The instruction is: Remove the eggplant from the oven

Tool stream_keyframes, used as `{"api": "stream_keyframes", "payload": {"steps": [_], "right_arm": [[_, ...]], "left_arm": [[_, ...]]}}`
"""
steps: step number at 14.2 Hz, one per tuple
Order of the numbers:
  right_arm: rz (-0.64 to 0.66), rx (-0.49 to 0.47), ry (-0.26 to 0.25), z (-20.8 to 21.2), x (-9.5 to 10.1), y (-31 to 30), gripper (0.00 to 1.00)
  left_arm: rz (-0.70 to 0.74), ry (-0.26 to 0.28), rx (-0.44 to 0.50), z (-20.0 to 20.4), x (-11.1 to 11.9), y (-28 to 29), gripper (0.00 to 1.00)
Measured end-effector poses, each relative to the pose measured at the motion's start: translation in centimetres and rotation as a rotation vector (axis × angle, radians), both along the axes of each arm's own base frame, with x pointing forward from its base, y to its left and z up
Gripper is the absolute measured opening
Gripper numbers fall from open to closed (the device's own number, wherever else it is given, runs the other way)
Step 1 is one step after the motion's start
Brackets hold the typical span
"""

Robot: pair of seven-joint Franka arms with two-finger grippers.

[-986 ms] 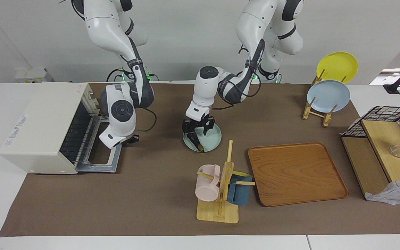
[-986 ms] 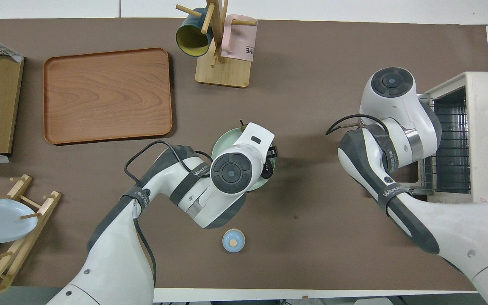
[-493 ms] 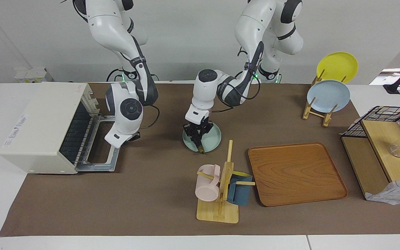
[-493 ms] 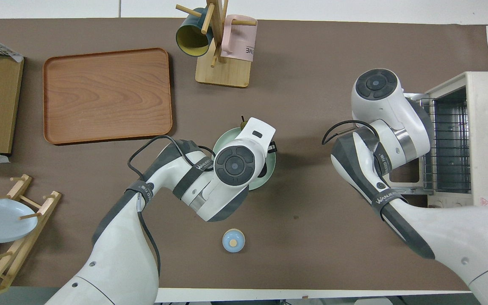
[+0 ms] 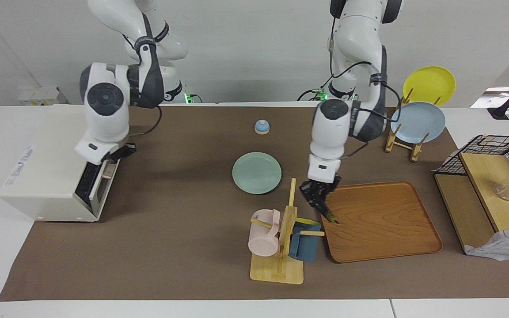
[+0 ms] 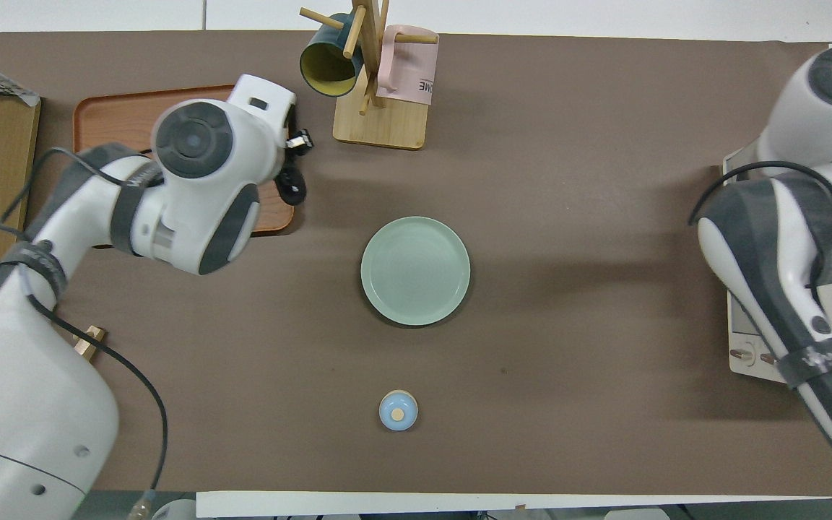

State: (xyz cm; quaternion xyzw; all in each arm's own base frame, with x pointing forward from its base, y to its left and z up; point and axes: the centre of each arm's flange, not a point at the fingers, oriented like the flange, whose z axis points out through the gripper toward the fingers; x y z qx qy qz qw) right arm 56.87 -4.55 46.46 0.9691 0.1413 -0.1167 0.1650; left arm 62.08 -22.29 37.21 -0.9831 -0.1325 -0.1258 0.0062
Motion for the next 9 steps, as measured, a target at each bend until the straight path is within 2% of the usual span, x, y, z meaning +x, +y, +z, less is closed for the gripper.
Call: {"api": "stream_keyframes", "payload": {"steps": [1,2,4,5,7,9], "right_arm": [[-0.014,0.009,-0.006,0.3,-0.1,-0.9,0.14],[-0.018,0.018,-0.01,0.3,-0.1,-0.9,0.2],[-0.055,0.092,-0.024,0.6,-0.2,-0.1,0.38],[-0.088,0.161,-0.055,1.9,-0.2,0.2,0.51],[-0.128,0.262,-0.141,6.6,-0.4,0.4,0.74],[-0.14,0.31,-0.184,12.8,-1.7,1.0,0.96]], "left_arm": [[-0.018,0.01,0.025,-0.5,1.4,4.2,0.4],[-0.03,0.021,0.043,-1.2,2.3,7.5,0.4],[-0.055,0.017,0.06,-2.6,3.3,10.0,0.4],[-0.075,0.015,0.067,-3.2,3.4,10.1,0.4],[-0.101,0.013,0.073,-3.4,3.6,10.0,0.58],[-0.087,0.014,0.076,-2.1,3.9,11.0,0.81]]}}
